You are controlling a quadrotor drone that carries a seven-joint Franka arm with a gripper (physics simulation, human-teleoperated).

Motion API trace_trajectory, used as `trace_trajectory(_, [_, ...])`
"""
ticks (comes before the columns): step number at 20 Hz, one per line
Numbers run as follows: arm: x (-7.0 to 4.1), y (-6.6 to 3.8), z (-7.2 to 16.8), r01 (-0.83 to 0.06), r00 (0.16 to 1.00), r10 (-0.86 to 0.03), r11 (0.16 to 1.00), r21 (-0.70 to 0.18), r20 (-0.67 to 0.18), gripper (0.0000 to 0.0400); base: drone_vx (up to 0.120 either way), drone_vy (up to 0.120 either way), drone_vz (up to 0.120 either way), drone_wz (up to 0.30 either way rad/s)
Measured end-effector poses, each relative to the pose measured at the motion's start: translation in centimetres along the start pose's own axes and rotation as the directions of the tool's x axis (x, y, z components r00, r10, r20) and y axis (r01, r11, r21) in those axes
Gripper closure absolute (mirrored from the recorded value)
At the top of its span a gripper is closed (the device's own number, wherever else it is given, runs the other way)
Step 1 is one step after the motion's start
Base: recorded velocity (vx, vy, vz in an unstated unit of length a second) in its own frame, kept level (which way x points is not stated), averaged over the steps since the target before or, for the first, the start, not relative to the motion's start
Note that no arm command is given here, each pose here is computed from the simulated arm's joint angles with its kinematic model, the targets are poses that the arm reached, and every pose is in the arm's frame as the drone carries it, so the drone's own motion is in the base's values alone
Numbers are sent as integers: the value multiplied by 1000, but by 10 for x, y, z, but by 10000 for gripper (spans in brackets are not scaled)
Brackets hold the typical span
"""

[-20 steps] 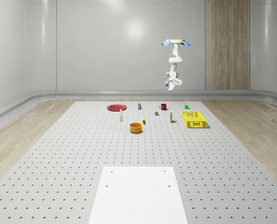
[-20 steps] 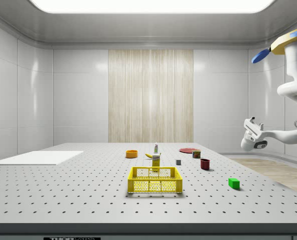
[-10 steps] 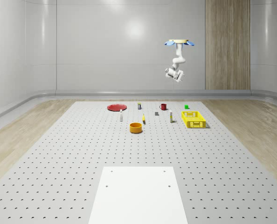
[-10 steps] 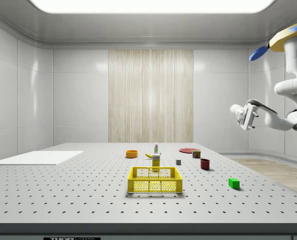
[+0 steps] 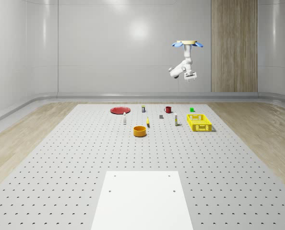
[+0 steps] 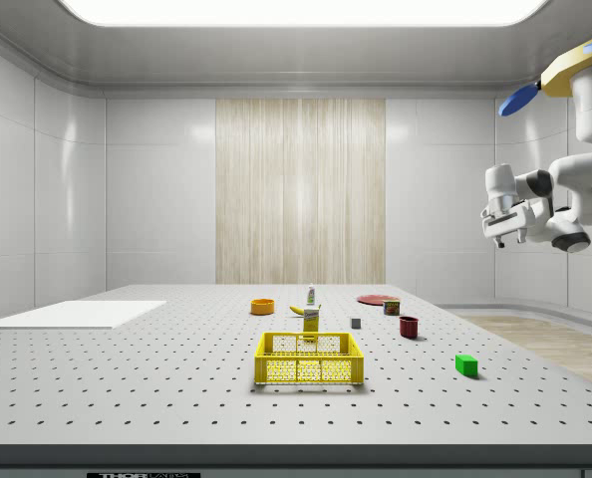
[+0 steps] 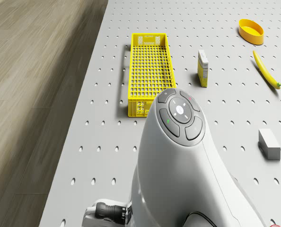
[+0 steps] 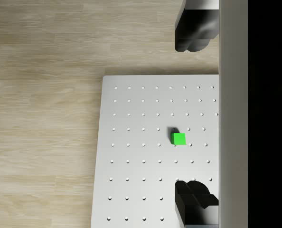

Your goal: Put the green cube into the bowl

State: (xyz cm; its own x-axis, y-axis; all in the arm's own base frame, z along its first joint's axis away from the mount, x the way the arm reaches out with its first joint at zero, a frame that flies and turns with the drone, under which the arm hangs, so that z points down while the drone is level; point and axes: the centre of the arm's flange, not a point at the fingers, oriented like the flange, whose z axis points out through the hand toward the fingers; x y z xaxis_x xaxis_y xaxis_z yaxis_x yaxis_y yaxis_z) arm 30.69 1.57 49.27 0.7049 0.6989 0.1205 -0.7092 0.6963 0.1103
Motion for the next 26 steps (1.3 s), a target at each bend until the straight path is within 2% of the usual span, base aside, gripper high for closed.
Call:
trace_trajectory(4, [-6, -6, 0, 0, 998, -4, 998, -57, -61, 0, 120, 0, -10, 0])
trace_trajectory(6, [-8, -7, 0, 0, 997, -5, 997, -74, -78, 0, 120, 0, -120, 0])
trace_trajectory(24, [-11, -11, 1, -3, 993, -10, 994, -110, -117, 0, 0, 0, -113, 0])
trace_trajectory(26, [-11, -11, 1, -3, 993, -10, 994, -110, -117, 0, 120, 0, -120, 0])
